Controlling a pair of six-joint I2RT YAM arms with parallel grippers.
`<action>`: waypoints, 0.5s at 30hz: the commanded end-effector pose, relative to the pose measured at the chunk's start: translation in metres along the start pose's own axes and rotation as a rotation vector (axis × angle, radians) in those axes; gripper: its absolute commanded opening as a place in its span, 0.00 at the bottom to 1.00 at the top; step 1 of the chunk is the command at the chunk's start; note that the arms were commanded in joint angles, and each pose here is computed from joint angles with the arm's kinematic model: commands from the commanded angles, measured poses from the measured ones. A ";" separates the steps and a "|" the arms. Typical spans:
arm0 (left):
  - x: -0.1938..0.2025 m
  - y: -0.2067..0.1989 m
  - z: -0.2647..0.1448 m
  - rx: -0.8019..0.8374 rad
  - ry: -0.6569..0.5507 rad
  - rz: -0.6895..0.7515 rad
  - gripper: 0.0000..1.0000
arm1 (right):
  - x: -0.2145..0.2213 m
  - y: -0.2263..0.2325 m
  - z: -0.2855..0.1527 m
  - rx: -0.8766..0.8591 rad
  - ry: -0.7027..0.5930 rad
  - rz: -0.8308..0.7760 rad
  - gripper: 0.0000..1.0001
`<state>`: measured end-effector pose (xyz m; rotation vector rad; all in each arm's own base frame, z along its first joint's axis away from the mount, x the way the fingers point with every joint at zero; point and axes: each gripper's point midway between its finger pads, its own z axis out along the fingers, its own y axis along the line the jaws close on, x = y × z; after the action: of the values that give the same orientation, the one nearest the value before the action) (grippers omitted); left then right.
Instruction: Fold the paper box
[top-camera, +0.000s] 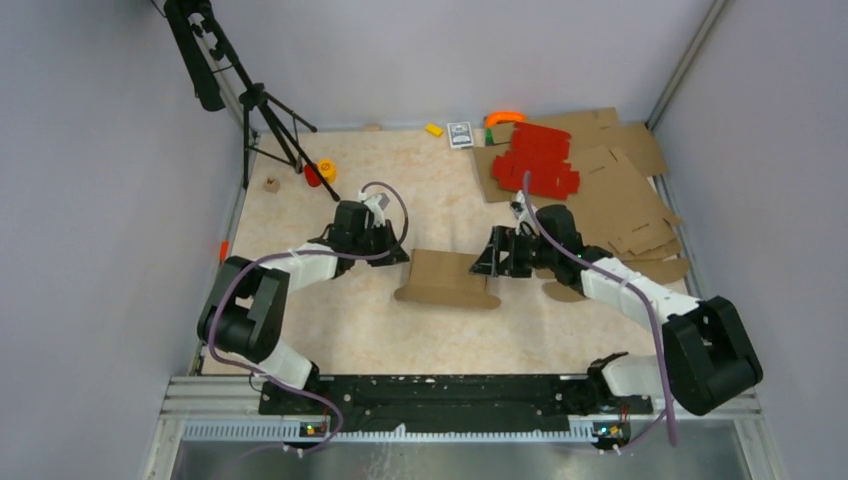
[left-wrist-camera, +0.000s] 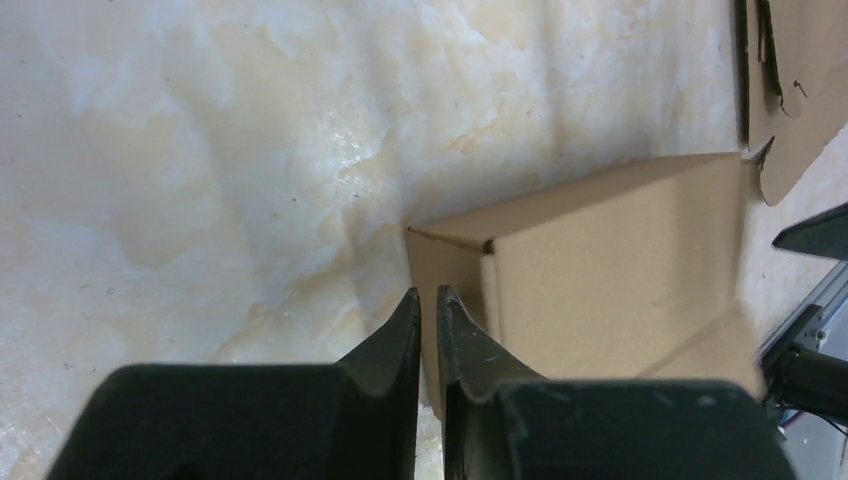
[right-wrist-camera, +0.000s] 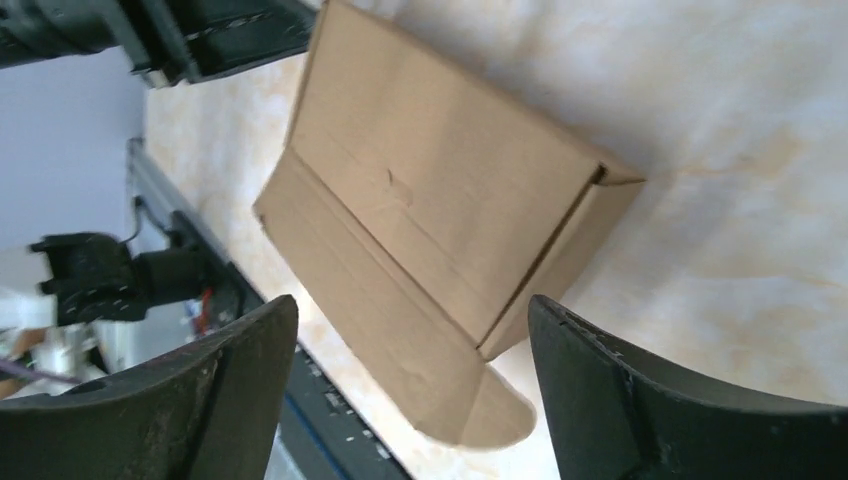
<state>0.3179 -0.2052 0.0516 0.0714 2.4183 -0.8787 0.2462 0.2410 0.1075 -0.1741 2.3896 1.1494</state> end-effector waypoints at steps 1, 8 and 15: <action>-0.021 -0.002 -0.016 -0.027 -0.076 0.040 0.14 | -0.027 -0.016 -0.019 0.184 -0.081 -0.129 0.88; 0.022 0.013 -0.047 -0.104 -0.065 -0.062 0.21 | -0.083 -0.018 0.000 0.244 -0.138 -0.249 0.88; 0.091 -0.006 -0.058 -0.059 0.034 -0.103 0.12 | -0.086 -0.013 0.064 0.038 0.034 -0.322 0.78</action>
<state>0.2428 -0.1761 0.0498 -0.0406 2.4503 -0.8113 0.3365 0.2494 0.1115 -0.3686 2.3501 0.8460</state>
